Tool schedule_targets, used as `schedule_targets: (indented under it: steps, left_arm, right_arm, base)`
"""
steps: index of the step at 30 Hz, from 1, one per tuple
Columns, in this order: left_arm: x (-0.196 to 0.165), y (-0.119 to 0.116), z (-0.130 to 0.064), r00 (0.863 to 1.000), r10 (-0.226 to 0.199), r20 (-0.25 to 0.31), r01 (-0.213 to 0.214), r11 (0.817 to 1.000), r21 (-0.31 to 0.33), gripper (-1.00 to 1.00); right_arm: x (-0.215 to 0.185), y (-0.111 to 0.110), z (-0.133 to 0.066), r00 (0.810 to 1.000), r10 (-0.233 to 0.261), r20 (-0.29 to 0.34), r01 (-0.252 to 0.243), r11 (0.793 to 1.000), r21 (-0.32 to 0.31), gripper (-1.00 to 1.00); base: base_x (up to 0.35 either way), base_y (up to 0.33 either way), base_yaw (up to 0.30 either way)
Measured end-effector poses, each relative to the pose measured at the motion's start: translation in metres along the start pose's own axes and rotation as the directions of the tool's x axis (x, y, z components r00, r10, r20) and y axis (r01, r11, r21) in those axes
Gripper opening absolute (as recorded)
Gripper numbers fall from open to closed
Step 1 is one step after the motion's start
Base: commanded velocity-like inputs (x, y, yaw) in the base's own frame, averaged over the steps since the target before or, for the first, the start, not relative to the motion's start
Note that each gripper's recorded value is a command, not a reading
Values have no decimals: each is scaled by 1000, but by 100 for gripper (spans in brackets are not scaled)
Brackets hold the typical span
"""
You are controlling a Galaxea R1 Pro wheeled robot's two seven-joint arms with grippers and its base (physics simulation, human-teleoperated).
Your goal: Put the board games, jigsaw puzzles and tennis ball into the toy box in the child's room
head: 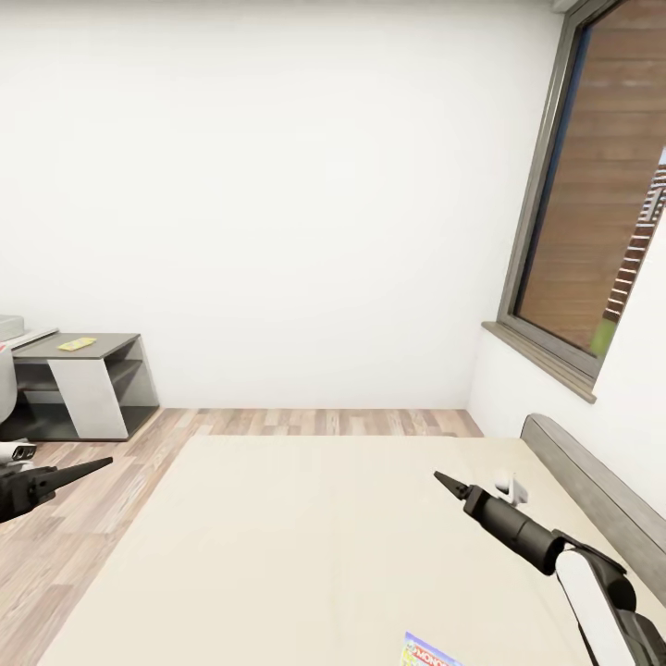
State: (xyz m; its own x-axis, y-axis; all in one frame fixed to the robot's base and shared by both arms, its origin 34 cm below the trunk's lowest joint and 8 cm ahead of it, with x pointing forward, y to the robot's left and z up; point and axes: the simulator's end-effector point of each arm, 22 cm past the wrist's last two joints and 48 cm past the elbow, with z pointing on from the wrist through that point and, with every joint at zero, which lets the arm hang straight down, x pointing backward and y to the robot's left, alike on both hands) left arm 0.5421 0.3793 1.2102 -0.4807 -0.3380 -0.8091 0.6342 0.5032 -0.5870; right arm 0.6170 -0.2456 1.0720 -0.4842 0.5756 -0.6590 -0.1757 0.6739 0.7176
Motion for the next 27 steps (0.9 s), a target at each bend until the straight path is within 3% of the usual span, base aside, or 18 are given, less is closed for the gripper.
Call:
schedule_targets:
  steps: [4,9,16,21,27]
  left_arm:
    - [0,0,0,1000,0,0,0,1000,1,100]
    - [1,0,1,1000,-1,-1,1,1000,3,100]
    - [7,-2,10,1000,-14,-4,14,1000,21,100]
    - [18,-5,21,999,-25,-41,27,999,39,100]
    - [31,-10,37,996,-43,-78,48,996,69,100]
  right_arm:
    - [-4,-24,12,1000,4,-10,-3,993,121,100]
    - [11,-49,29,997,-2,-76,22,965,262,100]
    - [18,-67,44,987,-59,-150,117,901,417,100]
    - [24,-76,43,979,-69,-192,153,869,470,100]
    - [32,-76,42,968,-71,-242,183,858,480,100]
  base:
    - [0,0,0]
    - [0,0,0]
    - [0,0,0]
    - [0,0,0]
    - [0,0,0]
